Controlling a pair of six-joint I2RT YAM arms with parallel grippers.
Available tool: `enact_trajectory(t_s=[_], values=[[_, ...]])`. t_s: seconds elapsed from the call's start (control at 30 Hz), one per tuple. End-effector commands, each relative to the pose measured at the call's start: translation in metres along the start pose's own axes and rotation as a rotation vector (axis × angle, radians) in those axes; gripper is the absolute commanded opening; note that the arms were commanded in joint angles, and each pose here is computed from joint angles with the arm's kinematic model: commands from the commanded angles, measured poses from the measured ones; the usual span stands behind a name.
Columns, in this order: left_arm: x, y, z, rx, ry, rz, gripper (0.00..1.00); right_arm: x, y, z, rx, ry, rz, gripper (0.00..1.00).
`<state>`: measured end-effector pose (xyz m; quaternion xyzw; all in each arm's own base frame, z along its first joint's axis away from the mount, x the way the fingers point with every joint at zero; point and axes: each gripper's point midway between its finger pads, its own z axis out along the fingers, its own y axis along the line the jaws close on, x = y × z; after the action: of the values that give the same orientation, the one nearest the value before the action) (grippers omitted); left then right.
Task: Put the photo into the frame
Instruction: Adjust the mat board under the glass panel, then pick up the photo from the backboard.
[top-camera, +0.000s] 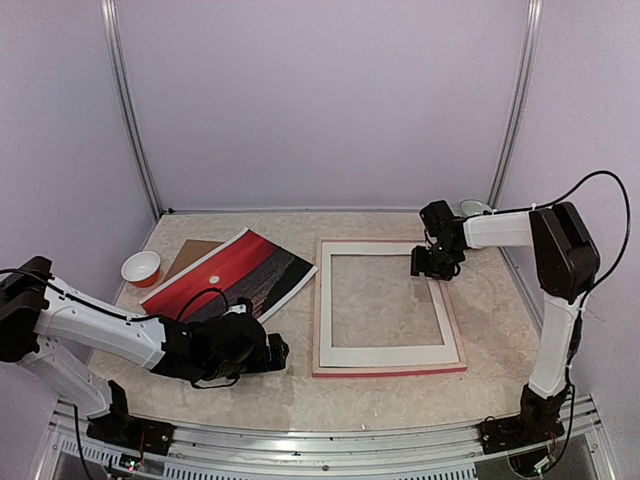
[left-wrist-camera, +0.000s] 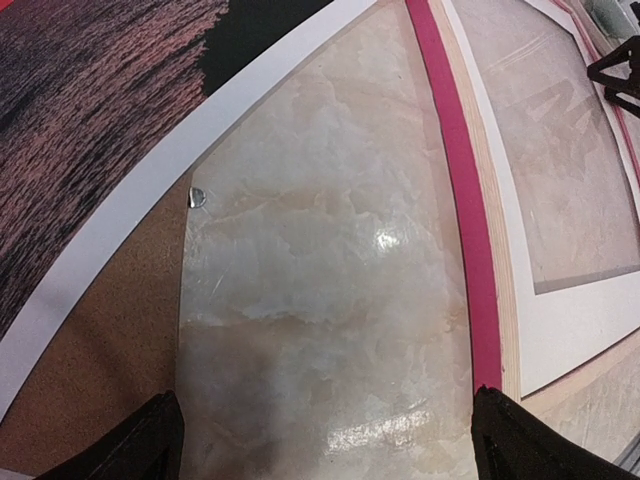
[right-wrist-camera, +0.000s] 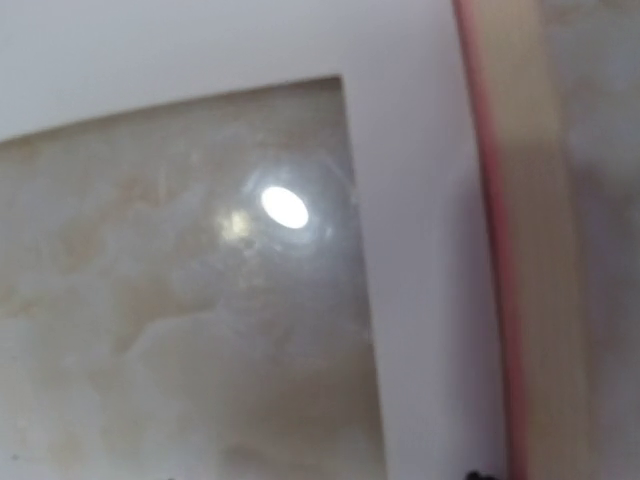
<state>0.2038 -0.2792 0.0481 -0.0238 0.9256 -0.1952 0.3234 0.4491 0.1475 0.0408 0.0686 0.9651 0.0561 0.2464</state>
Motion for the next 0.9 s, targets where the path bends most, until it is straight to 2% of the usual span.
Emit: enact_trajectory(t_s=[0.0, 0.2, 0.4, 0.63, 0.87], values=[[-0.008, -0.008, -0.004, 0.008, -0.024, -0.007, 0.99, 0.007, 0.003, 0.017, -0.03, 0.045, -0.011, 0.61], [-0.007, -0.012, -0.001, 0.007, -0.018, -0.001, 0.99, -0.002, 0.01, 0.008, -0.062, 0.024, -0.028, 0.61], [-0.006, -0.012, 0.002, 0.0, -0.013, 0.008, 0.99, -0.034, 0.016, -0.046, -0.085, -0.088, -0.04, 0.62], [-0.032, -0.006, -0.01, -0.096, -0.094, 0.065, 0.99, -0.05, 0.026, -0.111, -0.143, -0.191, -0.087, 0.75], [-0.066, 0.01, -0.021, -0.195, -0.155, 0.087, 0.99, -0.028, 0.049, -0.146, -0.299, -0.202, -0.098, 0.83]])
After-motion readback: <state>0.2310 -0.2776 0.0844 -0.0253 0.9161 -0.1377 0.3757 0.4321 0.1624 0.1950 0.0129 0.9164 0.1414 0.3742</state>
